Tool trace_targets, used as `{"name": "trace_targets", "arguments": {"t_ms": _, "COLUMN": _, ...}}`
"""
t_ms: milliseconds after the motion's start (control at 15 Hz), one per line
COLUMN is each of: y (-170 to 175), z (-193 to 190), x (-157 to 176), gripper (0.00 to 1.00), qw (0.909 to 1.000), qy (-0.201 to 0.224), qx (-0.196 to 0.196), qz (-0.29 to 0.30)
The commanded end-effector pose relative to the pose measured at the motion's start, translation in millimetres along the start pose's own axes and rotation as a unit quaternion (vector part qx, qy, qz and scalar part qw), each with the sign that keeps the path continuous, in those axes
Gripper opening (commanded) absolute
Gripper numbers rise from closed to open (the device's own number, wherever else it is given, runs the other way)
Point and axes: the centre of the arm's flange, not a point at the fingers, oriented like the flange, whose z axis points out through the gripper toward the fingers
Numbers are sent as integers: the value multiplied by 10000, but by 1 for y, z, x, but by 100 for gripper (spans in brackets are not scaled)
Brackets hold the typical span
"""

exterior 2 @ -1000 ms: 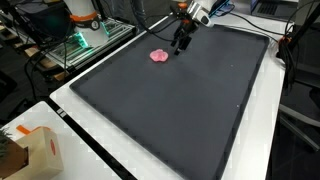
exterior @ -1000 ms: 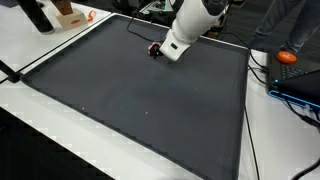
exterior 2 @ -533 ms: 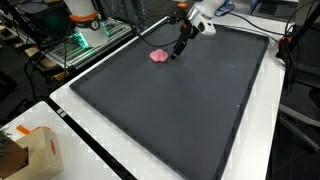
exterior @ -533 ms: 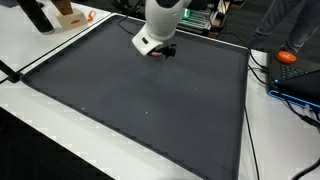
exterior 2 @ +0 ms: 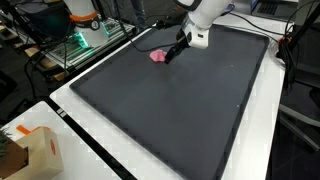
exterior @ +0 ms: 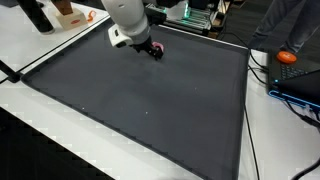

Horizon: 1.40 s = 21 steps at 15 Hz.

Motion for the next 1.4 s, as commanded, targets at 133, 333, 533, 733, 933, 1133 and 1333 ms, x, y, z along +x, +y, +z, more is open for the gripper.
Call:
{"name": "trace_targets", "arguments": {"t_ms": 133, "y": 37, "z": 11, "x": -1, "gripper": 100, "qw": 9887, "qy": -238, "qx": 748, "qz": 1276}}
{"name": "trace_targets", "arguments": {"t_ms": 333, "y": 59, "z": 20, "x": -9, "gripper": 100, "qw": 9746, "qy": -411, "qx": 1102, "qz": 1904}}
{"name": "trace_targets", "arguments": {"t_ms": 533, "y": 83, "z": 35, "x": -23, "gripper": 100, "qw": 9548, "qy": -643, "qx": 1471, "qz": 2503}}
{"name": "trace_targets", "arguments": {"t_ms": 733, "y": 106, "z": 47, "x": -37, "gripper": 100, "qw": 9300, "qy": -824, "qx": 1895, "qz": 3040}}
{"name": "trace_targets", "arguments": {"t_ms": 933, "y": 127, "z": 50, "x": -52, "gripper": 100, "qw": 9008, "qy": -1018, "qx": 2400, "qz": 3473}}
{"name": "trace_targets", "arguments": {"t_ms": 1133, "y": 144, "z": 54, "x": -69, "gripper": 100, "qw": 8667, "qy": -1147, "qx": 2953, "qz": 3854}}
{"name": "trace_targets", "arguments": {"t_ms": 1333, "y": 157, "z": 59, "x": -87, "gripper": 100, "qw": 8267, "qy": -1226, "qx": 3515, "qz": 4218}}
